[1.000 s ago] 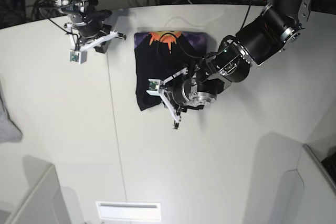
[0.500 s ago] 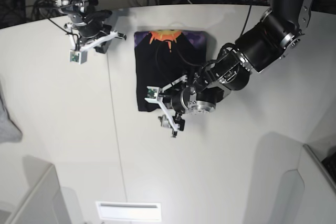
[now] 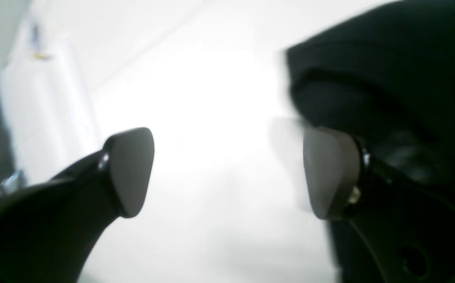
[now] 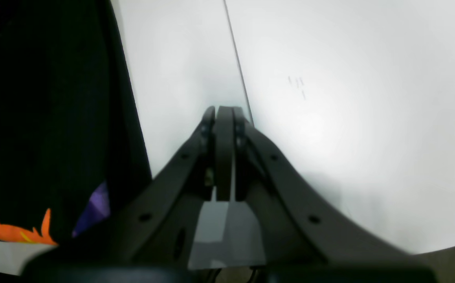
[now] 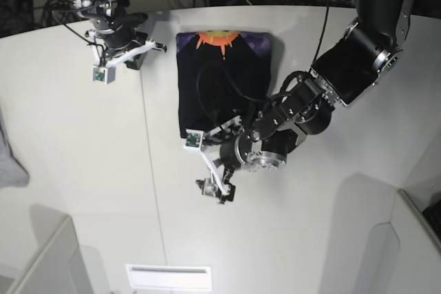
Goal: Fold the T-shirt properly
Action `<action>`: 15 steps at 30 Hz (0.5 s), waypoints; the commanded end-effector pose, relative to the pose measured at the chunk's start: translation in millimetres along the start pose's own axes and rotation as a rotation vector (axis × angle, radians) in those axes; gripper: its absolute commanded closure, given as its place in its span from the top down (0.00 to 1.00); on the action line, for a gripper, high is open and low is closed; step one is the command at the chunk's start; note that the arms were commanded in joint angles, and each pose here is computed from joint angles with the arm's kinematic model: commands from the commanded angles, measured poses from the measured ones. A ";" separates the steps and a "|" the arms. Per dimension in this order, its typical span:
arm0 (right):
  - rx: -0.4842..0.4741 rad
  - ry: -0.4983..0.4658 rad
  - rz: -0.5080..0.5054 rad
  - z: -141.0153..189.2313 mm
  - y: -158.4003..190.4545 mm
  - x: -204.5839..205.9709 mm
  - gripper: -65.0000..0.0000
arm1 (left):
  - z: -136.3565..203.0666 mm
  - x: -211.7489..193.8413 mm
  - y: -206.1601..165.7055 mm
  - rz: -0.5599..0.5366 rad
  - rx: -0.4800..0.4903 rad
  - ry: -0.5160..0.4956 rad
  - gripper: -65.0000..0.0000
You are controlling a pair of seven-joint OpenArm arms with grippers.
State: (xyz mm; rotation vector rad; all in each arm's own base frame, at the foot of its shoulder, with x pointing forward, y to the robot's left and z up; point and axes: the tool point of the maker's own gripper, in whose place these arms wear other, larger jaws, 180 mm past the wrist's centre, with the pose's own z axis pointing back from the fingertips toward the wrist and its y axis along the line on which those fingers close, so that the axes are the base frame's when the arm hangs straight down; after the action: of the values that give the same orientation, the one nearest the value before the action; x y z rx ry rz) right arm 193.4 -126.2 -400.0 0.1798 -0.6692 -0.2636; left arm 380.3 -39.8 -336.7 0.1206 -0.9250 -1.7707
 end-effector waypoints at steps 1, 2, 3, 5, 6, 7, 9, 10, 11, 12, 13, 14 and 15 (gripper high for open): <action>0.006 -0.029 0.005 2.0 1.6 7.3 0.00 | 11.4 8.1 29.9 -0.008 0.077 -0.025 0.88; 0.006 -0.029 0.005 2.0 1.6 7.3 0.00 | 17.1 10.9 38.3 0.001 0.106 -0.037 0.88; 0.004 -0.028 0.008 2.2 0.7 6.9 0.00 | 22.8 13.9 43.0 0.015 0.130 -0.051 0.88; -0.002 -0.035 0.010 2.9 -1.9 8.4 0.00 | 41.0 9.8 58.2 0.072 0.208 -0.044 0.88; -0.005 -0.032 0.013 3.4 -3.1 7.1 0.00 | 50.8 5.3 62.0 0.108 0.245 -0.033 0.88; -0.006 -0.039 0.031 4.7 -5.7 8.6 0.00 | 60.5 0.6 63.4 0.142 0.277 -0.024 0.87; -0.013 -0.073 0.075 7.3 -12.5 15.7 0.00 | 77.3 -4.2 58.8 0.194 0.325 -0.038 0.84; -0.014 -0.092 0.094 8.9 -15.1 17.7 0.00 | 86.3 -3.2 56.8 0.218 0.350 -0.059 0.76; -0.015 -0.112 0.113 10.5 -17.2 20.4 0.00 | 93.5 -5.7 50.6 0.247 0.366 -0.071 0.65; -0.014 -0.130 0.137 12.5 -19.5 21.7 0.00 | 101.5 -8.3 44.2 0.278 0.384 -0.083 0.51; -0.011 -0.145 0.155 14.6 -20.6 22.6 0.00 | 108.4 -12.9 38.6 0.308 0.399 -0.086 0.37; -0.008 -0.162 0.179 16.5 -22.1 24.4 0.00 | 115.3 -20.8 30.0 0.345 0.412 -0.079 0.19; -0.005 -0.173 0.200 18.5 -23.7 24.8 0.00 | 120.4 -26.9 23.4 0.374 0.422 -0.072 0.04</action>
State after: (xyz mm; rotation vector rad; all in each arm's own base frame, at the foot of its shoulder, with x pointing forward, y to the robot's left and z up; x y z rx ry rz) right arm 191.3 -154.7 -386.4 0.0924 -0.8147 -0.0970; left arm 343.9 42.2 -261.2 0.1198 -1.2365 -1.2274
